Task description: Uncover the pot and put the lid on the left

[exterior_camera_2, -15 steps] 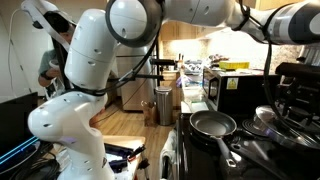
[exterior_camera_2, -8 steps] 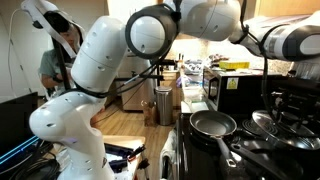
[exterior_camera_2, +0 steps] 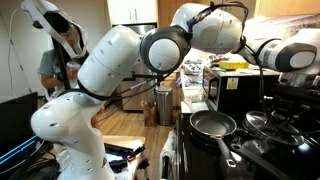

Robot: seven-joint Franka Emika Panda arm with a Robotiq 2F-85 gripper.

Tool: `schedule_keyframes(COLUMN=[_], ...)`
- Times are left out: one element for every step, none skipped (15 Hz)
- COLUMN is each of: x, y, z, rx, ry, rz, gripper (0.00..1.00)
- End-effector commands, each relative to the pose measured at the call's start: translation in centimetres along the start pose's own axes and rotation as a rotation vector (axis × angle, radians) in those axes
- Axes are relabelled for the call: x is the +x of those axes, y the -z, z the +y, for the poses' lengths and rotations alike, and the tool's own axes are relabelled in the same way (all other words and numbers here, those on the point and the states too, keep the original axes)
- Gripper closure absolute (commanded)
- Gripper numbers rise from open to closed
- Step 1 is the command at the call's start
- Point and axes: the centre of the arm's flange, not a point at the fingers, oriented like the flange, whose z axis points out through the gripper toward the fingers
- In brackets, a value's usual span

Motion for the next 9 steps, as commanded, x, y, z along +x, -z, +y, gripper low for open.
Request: schedule_keyframes(x=[2.3,2.6,3.0,3.2,3.2,3.2,3.1,3.0,2.9], y=[0.9,0.7,0.4,0.1,-0.3,-0.8,-1.2,-1.5,-1.8], z=[0.4,0.2,0.0,-0.1,-0.1,0.0,0.1,0.2,0.3], rx=[-0.018,-0.012,-0.007,0.0,0.008,0.013,0.013,0.01,0.006], ry=[0.137,0.17,0.201,0.221,0.237,0.243,0.243,0.242,0.24], rz=[0.02,0.023,0.027,0.032,0.041,0.05,0.058,0.059,0.065], gripper=[0.67,0.67,0.67,0.67,0.67,0.67,0.67,0.67,0.67])
